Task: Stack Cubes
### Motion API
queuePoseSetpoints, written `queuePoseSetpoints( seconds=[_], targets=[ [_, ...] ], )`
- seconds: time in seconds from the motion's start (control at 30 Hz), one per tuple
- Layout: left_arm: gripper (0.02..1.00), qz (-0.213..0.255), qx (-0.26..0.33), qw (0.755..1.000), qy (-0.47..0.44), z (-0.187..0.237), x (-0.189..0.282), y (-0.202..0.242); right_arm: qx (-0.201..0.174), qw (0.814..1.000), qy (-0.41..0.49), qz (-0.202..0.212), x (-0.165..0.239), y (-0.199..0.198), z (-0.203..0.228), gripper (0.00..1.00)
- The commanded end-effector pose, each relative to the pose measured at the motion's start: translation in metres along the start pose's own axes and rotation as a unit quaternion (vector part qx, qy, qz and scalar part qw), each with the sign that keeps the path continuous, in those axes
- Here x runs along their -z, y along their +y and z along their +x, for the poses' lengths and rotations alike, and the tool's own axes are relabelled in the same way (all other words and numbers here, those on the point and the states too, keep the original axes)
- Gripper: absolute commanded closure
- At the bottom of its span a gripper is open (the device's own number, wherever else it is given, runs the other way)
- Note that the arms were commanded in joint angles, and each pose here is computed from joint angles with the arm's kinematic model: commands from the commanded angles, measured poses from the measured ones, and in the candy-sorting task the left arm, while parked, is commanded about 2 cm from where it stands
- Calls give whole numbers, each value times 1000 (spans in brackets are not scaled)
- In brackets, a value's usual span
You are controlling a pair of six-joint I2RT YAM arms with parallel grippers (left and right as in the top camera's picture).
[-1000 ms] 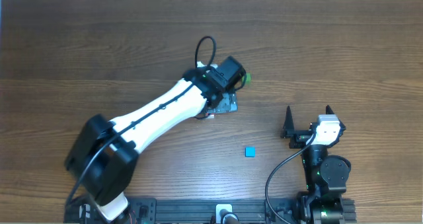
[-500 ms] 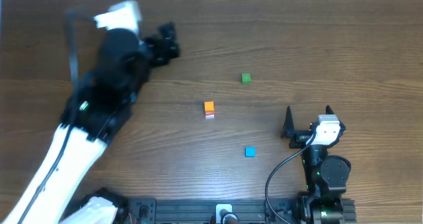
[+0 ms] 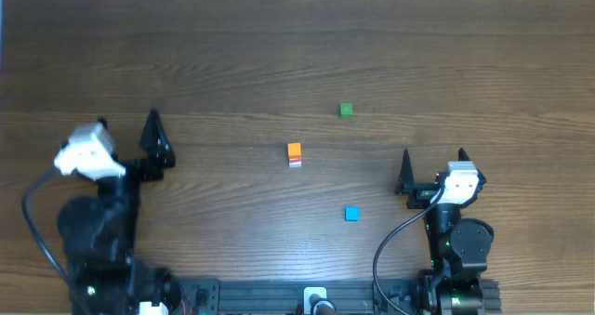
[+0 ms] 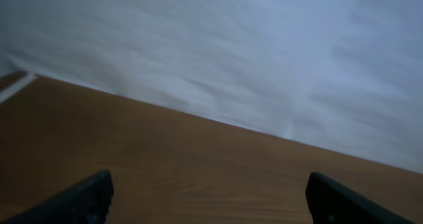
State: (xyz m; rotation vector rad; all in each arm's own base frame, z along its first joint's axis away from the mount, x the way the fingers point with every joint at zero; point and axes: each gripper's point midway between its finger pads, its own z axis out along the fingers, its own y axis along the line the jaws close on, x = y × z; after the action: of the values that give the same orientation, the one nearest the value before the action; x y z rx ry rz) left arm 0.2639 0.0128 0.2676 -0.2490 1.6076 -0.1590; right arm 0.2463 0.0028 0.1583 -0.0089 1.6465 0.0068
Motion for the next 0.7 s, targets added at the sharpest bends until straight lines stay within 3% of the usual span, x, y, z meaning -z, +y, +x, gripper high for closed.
queuePoseSetpoints(
  seconds=[0.03,0.3,0.57,0.7],
  targets=[
    [62,6,-24,999,-22,34,15,14,0,1000,0,-3,0,1,2,7],
    [20,52,-27,998,-31,80,13,11,0,1000,0,-3,0,1,2,9],
    [20,47,-98,994,-8,98,13,15,0,1000,0,-3,0,1,2,9],
    [23,43,-98,994,15,109,13,18,0,1000,0,-3,0,1,2,7]
  ],
)
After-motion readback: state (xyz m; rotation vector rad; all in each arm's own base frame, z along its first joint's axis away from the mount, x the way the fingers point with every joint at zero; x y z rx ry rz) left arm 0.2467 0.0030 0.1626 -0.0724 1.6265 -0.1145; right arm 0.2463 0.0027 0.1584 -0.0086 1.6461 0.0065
